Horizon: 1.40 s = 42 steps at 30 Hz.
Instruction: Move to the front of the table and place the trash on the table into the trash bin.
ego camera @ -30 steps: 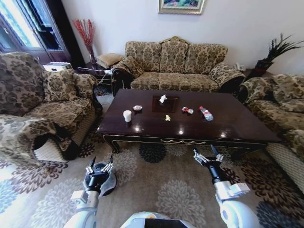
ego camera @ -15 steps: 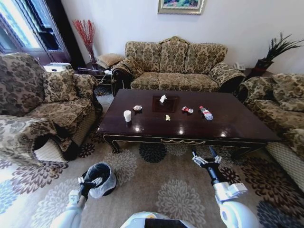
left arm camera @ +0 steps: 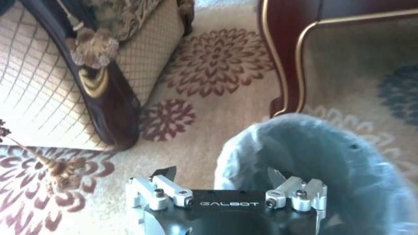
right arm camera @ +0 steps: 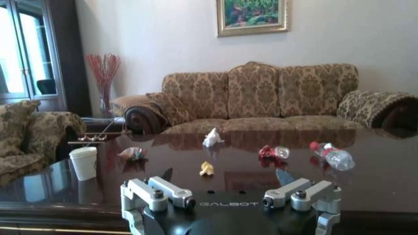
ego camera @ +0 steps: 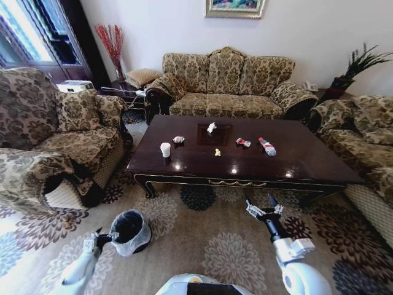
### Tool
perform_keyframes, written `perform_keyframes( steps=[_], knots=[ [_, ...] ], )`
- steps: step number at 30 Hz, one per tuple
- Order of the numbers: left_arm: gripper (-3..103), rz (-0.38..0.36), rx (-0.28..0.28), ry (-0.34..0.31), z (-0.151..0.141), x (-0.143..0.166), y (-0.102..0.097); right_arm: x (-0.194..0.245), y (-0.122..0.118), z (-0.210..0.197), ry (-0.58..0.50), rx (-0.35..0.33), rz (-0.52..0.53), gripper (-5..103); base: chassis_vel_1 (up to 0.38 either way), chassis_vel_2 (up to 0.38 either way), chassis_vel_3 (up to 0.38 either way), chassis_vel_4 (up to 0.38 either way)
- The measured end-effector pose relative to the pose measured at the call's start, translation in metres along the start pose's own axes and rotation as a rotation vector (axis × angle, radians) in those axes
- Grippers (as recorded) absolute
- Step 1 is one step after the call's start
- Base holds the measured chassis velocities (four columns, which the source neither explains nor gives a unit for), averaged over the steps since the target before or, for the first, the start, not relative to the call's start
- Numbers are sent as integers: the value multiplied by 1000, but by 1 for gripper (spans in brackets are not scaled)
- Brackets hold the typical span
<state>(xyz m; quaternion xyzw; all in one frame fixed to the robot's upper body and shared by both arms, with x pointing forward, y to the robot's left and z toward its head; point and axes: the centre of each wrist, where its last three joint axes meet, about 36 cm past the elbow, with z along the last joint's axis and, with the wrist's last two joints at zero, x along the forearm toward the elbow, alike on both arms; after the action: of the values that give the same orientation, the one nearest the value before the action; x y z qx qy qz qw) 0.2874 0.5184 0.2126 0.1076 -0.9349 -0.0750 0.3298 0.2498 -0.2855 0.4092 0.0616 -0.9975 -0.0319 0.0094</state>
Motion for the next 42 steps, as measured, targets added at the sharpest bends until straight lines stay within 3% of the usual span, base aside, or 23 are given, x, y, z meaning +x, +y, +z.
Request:
perform_keyframes(
  steps=[7,14,20,22,27,30,31,34,36,38,39,42],
  knots=[
    [96,32,13,79,12,-27,19,0,-1,-1,17,6,5,100,0,0,0,0],
    [96,73,26,83,9,-40,16,0,-2,4,29,11,-2,100,0,0,0,0],
    [93,87,-17,78,-2,-72,7,2,-2,7,37,8,4,100,0,0,0,0],
    [86,83,-28,96,-2,-80,4,3,-3,7,38,9,9,100,0,0,0,0],
    [81,80,-64,119,0,-84,2,5,-5,7,38,10,17,100,0,0,0,0],
    [74,64,-115,141,6,-89,2,8,-4,6,35,5,22,100,0,0,0,0],
    [74,64,-115,141,6,-89,2,8,-4,6,35,5,22,100,0,0,0,0],
    [59,63,-113,165,13,-92,3,10,-4,5,32,3,26,100,0,0,0,0],
    [59,70,-109,168,14,-92,3,11,-5,5,31,3,28,100,0,0,0,0],
    [49,89,-98,161,16,-93,3,13,-6,5,29,5,31,100,0,0,0,0],
    [49,89,-98,161,16,-93,3,13,-6,5,29,5,31,100,0,0,0,0],
    [32,117,-83,159,17,-95,-3,14,-6,6,26,5,33,100,0,0,0,0]
  ],
)
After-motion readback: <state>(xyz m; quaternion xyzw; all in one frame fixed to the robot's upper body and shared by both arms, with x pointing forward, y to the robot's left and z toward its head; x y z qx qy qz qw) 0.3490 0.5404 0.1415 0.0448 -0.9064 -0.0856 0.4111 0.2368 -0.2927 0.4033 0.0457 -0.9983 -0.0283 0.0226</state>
